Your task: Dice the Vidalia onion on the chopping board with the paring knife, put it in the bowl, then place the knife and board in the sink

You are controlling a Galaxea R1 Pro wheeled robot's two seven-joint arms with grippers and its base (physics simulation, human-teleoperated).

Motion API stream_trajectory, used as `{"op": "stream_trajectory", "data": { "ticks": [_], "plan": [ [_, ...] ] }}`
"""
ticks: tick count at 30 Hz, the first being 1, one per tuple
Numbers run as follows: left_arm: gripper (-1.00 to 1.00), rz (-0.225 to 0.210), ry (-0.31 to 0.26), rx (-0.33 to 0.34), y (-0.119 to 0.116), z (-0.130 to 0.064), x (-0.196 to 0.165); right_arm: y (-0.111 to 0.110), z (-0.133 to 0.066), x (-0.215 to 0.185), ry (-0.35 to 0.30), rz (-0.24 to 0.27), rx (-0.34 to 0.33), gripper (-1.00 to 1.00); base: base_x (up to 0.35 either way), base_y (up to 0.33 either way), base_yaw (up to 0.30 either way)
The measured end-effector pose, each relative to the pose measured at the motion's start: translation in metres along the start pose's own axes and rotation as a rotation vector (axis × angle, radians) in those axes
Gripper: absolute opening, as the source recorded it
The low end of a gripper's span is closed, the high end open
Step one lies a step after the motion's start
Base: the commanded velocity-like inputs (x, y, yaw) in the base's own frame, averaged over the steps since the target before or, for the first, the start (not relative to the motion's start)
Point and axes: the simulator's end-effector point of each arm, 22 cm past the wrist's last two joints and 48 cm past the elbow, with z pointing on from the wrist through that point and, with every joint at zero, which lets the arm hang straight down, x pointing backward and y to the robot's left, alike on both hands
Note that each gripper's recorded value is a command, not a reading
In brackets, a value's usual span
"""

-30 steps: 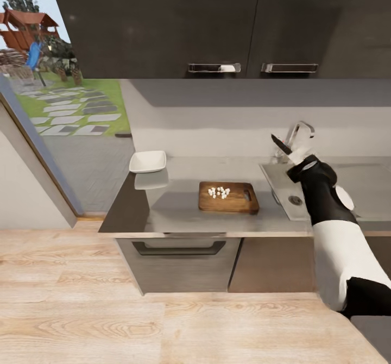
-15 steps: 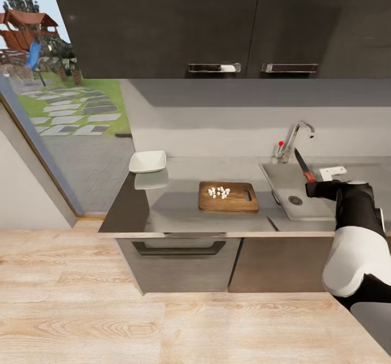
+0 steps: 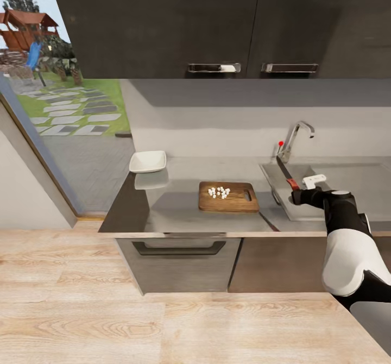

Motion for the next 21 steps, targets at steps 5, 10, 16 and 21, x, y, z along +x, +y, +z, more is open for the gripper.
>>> {"op": "stream_trajectory", "data": {
  "ticks": [5,10,16,21],
  "plan": [
    [1.00,0.004,0.006,-0.001,0.001,-0.001,0.003,0.002,0.000,0.001,0.004,0.002,-0.003,-1.00,0.090,-0.078,0.000],
    [1.00,0.004,0.008,-0.002,0.001,-0.001,0.004,0.009,0.004,0.011,0.035,0.021,-0.020,-1.00,0.229,-0.188,0.000],
    [1.00,0.004,0.008,-0.002,0.002,-0.001,0.004,0.011,0.004,0.028,0.109,0.079,-0.023,-1.00,0.234,-0.107,0.000],
    [1.00,0.004,0.008,-0.006,0.003,-0.001,0.004,0.008,0.005,0.031,0.117,0.083,-0.009,-1.00,0.137,-0.008,0.000]
  ]
}}
